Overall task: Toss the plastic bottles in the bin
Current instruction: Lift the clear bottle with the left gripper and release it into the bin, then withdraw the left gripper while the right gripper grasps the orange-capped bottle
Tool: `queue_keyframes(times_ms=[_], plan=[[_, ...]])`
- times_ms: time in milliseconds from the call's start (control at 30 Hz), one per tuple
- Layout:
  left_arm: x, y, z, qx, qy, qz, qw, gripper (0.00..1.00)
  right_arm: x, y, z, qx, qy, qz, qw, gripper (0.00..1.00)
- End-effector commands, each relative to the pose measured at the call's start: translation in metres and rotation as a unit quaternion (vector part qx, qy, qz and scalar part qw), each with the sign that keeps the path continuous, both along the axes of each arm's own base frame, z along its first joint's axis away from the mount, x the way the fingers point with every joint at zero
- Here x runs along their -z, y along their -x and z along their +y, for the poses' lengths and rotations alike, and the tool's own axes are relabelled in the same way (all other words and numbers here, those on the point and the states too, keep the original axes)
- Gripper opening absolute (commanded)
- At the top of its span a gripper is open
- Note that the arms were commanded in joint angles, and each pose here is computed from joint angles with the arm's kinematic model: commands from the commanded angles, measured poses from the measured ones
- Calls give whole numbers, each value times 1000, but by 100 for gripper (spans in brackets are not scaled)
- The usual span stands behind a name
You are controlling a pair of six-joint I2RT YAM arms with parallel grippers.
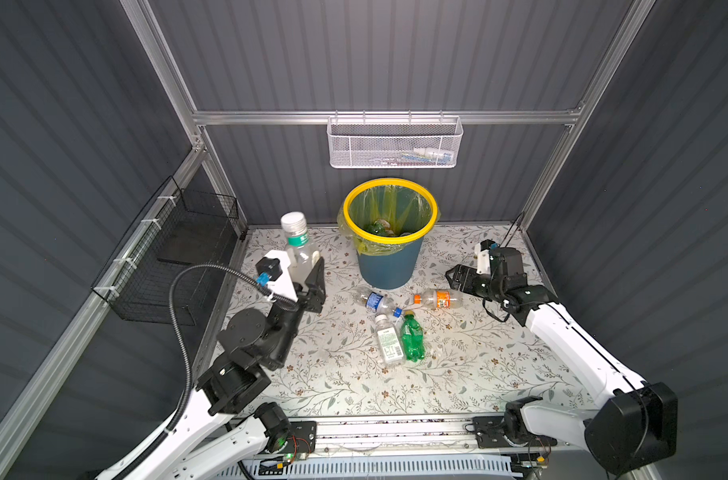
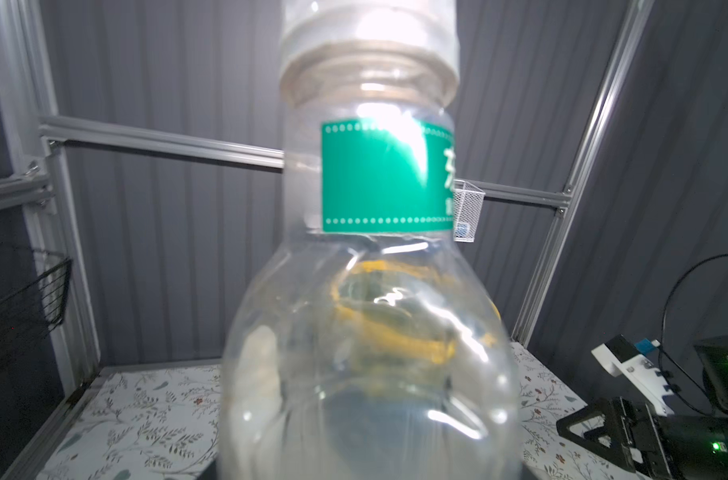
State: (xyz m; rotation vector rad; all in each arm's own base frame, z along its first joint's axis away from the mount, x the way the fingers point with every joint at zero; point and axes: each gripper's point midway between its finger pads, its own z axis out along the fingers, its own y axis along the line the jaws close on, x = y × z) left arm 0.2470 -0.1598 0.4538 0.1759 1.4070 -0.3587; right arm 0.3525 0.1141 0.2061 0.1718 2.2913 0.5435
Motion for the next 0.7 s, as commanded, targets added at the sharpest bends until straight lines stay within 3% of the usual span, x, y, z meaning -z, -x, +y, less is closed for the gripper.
queue_keyframes(times_ms=[0,100,167,233,300,400,667], plan=[[-49,-25,-58,46,-54,-60,996,58,-24,-3,2,4,-16,-31,999,84],[-47,-91,-104,59,-79,-40,994,59,-28,-4,4,5,-27,-38,999,83],[-41,-150,-111,92,-45,43,994,62,-31,-3,8,1,-34,-39,999,83],[-16,-198,-130,113,-47,138,983,81,-31,0,12,-6,-39,-38,999,83],[-14,-206,-145,134,-56,161,976,99,-30,5,12,-9,-36,-37,999,83],[-22,-202,-136,119,-54,152,980,100,-24,10,8,-3,-29,-34,999,84],[-16,-175,-66,34,-61,145,987,100,2,5,12,-18,-8,2,1000,86]])
